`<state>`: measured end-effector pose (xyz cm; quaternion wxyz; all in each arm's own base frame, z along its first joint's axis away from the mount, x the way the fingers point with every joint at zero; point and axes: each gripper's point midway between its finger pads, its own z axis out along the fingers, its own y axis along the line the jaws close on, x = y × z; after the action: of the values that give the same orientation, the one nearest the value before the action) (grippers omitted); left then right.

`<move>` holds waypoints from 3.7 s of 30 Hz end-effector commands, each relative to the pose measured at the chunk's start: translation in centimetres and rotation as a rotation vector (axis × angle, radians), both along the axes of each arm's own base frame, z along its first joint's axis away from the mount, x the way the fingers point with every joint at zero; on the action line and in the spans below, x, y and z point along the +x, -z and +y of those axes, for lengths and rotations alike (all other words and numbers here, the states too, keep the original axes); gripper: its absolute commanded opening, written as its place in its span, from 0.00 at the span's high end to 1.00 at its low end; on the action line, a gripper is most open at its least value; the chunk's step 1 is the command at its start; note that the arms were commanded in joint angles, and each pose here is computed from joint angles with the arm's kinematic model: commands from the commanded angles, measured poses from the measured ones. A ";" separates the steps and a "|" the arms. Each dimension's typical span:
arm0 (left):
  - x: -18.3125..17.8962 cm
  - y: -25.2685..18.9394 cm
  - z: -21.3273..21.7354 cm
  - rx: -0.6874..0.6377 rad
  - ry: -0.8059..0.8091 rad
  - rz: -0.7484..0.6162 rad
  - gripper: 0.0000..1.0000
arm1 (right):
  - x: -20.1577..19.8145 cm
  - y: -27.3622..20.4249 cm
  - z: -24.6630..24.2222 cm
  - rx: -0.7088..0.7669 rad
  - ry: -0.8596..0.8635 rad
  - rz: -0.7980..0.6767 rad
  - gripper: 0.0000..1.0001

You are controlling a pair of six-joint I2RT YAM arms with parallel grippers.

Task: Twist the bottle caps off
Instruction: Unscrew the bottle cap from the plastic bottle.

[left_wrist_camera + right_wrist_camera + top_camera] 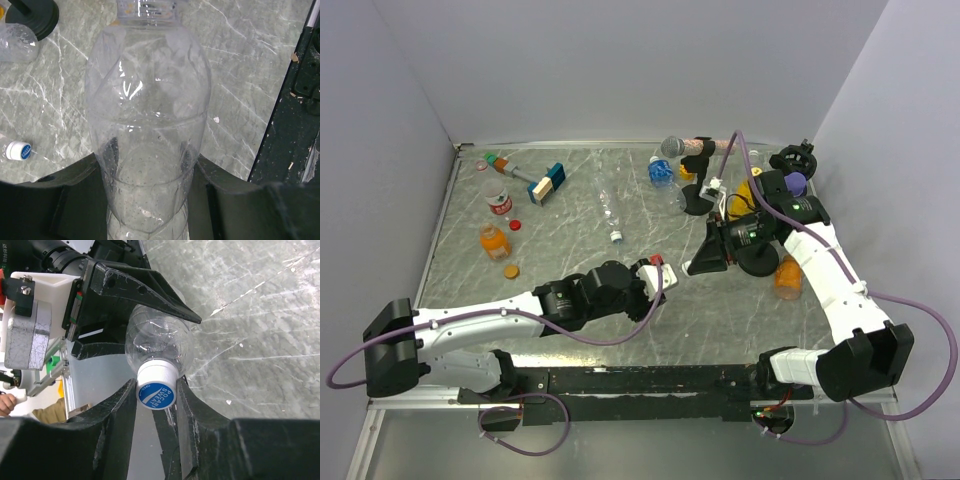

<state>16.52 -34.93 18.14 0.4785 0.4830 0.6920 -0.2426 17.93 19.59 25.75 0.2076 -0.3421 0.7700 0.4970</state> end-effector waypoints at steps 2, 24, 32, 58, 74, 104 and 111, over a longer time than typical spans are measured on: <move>-0.2 -2.5 -1.5 -0.070 0.046 -0.036 0.83 | -0.7 -1.2 0.2 0.034 -0.060 -0.070 0.86; -4.4 -4.2 -2.8 -0.257 0.237 0.124 0.83 | -4.0 1.1 0.7 0.087 -0.357 -0.626 0.88; -4.0 -3.8 -1.3 -0.228 0.187 0.115 0.83 | -2.7 -0.7 0.2 0.072 -0.231 -0.549 0.12; 0.0 -3.5 0.9 -0.034 -0.027 -0.017 0.83 | 0.3 -4.2 -0.6 0.148 0.058 -0.036 0.01; 0.5 -3.1 0.1 -0.014 -0.039 -0.017 0.84 | -0.5 -2.7 1.2 0.035 -0.010 -0.026 0.55; -3.7 -4.1 0.0 -0.173 0.202 0.114 0.83 | -1.4 -1.6 2.2 0.106 -0.356 -0.681 0.73; -2.5 -3.3 0.8 -0.118 0.120 0.109 0.83 | -0.3 -5.2 1.5 0.025 -0.205 -0.572 0.01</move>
<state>13.40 -33.88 18.93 0.4207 0.5008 0.6794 -0.3326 16.45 21.23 26.96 0.3330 -0.5575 0.6259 0.4320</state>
